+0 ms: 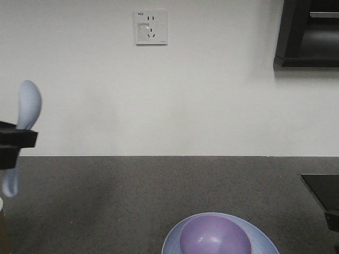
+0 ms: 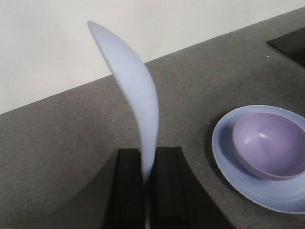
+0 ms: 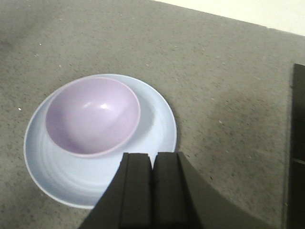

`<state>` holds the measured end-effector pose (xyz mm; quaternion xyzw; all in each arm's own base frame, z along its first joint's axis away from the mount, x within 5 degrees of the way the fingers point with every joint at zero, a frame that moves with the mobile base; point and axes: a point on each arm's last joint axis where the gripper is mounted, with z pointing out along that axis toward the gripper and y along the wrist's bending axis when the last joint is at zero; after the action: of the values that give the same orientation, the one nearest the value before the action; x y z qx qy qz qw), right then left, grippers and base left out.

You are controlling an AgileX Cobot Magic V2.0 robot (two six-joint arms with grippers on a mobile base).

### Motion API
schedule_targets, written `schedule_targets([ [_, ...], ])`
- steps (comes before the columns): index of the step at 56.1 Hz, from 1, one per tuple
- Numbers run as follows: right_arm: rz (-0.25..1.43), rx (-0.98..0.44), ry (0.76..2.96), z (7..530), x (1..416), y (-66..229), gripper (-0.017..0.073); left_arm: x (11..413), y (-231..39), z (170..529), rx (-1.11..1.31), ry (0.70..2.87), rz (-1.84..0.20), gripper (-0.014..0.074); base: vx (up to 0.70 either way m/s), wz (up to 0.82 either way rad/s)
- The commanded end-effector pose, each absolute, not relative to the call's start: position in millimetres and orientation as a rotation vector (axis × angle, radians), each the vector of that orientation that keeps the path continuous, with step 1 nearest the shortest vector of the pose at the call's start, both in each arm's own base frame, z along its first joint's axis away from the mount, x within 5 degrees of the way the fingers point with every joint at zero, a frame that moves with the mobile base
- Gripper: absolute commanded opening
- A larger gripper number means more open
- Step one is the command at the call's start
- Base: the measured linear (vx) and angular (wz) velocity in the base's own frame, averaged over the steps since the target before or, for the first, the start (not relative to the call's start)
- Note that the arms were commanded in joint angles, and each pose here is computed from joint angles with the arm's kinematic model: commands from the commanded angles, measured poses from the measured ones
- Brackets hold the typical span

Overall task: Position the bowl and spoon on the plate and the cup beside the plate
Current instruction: 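Lower the white spoon into the lavender bowl and release with left gripper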

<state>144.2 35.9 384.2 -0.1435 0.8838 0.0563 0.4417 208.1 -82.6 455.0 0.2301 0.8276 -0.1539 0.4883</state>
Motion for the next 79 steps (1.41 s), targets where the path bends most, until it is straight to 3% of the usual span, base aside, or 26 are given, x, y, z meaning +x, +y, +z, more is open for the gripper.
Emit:
schedule_targets([
  [1, 0.110, -0.326, 2.074, 395.0, 131.2, 30.5, -0.0013, 222.7, -96.7, 473.4, 0.602, 1.936, -0.479, 0.0000, 0.00, 0.00],
  [19, 0.069, -0.302, 2.060, 389.8, 111.1, 22.8, -0.0011, 276.3, -178.4, 442.3, 0.927, 2.109, -0.753, 0.0000, 0.00, 0.00],
  [20, 0.069, -0.303, 2.065, 389.4, 111.5, 22.9, -0.0011, 282.2, -209.8, 418.9, 1.031, 2.168, -0.805, 0.0000, 0.00, 0.00],
  [37, 0.046, -0.311, 2.063, 389.5, 111.8, 21.7, -0.0010, 288.2, -273.5, 352.9, 1.175, 2.335, -0.886, 0.0000, 0.00, 0.00],
  [56, 0.032, -0.315, 2.077, 388.2, 111.2, 20.8, -0.0008, 294.7, -293.9, 336.8, 1.098, 2.336, -0.908, 0.0055, 0.00, 0.00],
  [79, 0.038, -0.315, 2.089, 387.4, 110.6, 21.0, -0.0008, 298.3, -295.3, 338.7, 1.055, 2.307, -0.905, 0.0371, 0.00, 0.00],
])
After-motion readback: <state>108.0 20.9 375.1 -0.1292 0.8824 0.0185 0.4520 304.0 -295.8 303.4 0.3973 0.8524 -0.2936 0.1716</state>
